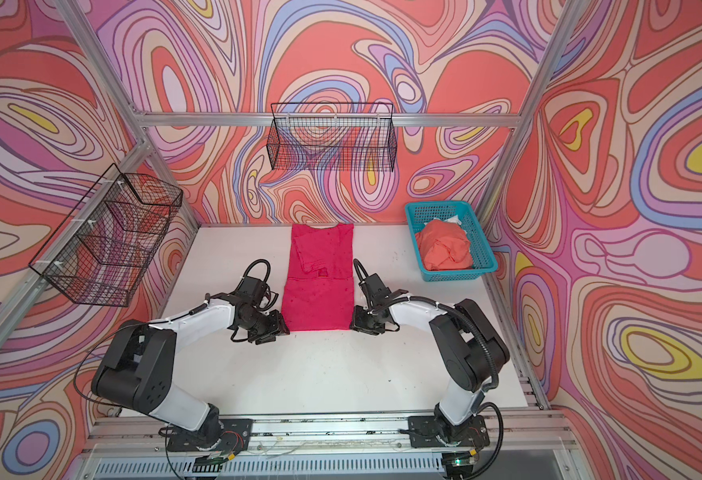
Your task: Fold and stack the t-shirts
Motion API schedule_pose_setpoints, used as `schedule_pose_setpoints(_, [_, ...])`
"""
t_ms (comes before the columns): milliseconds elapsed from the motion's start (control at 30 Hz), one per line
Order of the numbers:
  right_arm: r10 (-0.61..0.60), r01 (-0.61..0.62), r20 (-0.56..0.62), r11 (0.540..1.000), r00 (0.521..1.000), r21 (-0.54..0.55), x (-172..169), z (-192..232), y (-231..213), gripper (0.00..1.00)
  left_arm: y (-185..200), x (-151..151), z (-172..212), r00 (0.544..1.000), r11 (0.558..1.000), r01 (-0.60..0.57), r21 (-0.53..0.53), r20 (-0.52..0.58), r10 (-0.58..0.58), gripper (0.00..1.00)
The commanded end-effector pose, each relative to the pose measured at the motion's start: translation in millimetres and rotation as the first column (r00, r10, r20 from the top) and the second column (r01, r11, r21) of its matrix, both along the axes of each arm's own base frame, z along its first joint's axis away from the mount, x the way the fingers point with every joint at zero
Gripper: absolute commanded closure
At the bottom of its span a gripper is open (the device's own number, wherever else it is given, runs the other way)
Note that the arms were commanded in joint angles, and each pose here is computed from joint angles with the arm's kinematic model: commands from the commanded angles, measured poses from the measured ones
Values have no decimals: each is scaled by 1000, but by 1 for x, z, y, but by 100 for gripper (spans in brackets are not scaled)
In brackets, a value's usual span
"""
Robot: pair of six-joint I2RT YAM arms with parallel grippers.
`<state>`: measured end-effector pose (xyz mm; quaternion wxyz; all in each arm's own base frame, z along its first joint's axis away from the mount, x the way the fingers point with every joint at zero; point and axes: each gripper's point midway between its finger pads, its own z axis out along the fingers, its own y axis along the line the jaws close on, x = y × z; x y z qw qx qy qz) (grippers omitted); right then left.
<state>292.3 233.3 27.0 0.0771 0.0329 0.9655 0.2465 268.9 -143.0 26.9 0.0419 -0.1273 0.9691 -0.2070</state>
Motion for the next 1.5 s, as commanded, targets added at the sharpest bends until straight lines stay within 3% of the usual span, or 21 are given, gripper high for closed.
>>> schedule_pose_setpoints(0, [1, -1, -11, 1000, 1000, 4, -5, -9, 2, 60, 3, 11, -2, 999, 1000, -23, 12, 49, 23, 50])
schedule_pose_setpoints(233, [0, 1, -6, 1000, 1000, 9, -4, -14, 2, 62, 6, 20, -7, 996, 999, -37, 31, 82, 34, 58])
schedule_pose_setpoints(700, [3, -3, 8, 1000, 1000, 12, -2, -17, 4, 71, 13, 19, -16, 996, 996, -56, 73, 69, 51, 63])
schedule_pose_setpoints(900, [-1, 1, 2, 1000, 1000, 12, -4, -20, 2, 72, 22, 16, -9, 992, 991, -81, 103, 106, 70, 55])
schedule_pose_setpoints(1033, [0, 0, 4, 1000, 1000, 18, -3, -19, 3, 73, 15, 22, -9, 990, 995, -78, 65, 120, 70, 54])
schedule_pose_setpoints(1467, [-7, 7, 2, 1000, 1000, 16, -4, -21, 2, 74, 10, 12, -19, 995, 996, -53, 70, 86, 47, 72])
